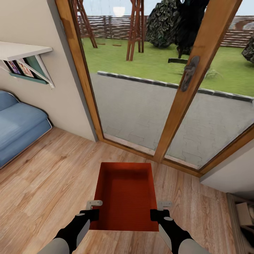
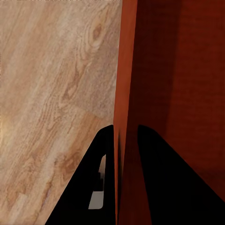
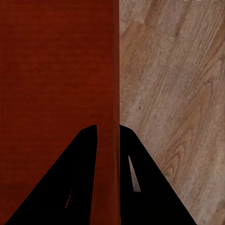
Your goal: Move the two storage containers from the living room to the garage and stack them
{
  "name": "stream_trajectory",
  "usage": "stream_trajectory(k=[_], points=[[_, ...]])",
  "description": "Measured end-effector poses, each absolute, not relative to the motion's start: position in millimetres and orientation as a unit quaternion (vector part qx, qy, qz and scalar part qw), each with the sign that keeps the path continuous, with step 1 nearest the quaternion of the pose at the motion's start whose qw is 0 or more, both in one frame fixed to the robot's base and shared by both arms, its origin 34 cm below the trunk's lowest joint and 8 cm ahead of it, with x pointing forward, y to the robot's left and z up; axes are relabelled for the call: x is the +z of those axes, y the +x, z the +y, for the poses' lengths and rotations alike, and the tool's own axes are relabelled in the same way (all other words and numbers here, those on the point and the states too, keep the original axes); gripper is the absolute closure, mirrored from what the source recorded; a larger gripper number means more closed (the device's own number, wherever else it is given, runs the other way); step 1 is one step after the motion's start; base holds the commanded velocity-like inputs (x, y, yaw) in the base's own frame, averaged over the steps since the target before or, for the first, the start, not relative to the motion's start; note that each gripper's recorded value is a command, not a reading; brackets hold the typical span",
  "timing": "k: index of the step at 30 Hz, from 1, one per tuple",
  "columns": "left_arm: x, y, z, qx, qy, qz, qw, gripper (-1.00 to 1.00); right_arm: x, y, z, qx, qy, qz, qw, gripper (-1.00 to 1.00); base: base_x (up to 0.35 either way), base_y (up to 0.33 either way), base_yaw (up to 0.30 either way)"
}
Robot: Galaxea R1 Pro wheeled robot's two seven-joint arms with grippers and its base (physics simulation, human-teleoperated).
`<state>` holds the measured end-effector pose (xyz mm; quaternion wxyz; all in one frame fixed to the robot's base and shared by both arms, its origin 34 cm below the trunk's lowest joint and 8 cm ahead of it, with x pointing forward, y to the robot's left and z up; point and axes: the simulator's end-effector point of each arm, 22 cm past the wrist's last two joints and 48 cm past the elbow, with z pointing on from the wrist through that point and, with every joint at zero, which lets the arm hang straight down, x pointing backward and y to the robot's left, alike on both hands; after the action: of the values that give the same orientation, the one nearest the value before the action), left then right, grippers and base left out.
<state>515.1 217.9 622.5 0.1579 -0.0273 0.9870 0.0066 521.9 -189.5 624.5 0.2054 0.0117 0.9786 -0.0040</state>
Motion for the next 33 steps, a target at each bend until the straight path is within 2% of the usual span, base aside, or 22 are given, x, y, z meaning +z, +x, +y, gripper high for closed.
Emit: stream_trajectory(k=[23, 33], points=[[624.2, 519.1, 217.9, 0.006, -0.029, 0.986, 0.163, 1.00, 627.0, 527.3, -189.4, -0.004, 0.010, 0.978, 0.210, 1.00, 0.000, 0.000, 0.000], [624.3, 519.1, 217.6, 0.006, -0.029, 0.986, 0.162, 1.00, 627.1, 527.5, -189.7, -0.004, 0.010, 0.978, 0.210, 1.00, 0.000, 0.145, 0.000]])
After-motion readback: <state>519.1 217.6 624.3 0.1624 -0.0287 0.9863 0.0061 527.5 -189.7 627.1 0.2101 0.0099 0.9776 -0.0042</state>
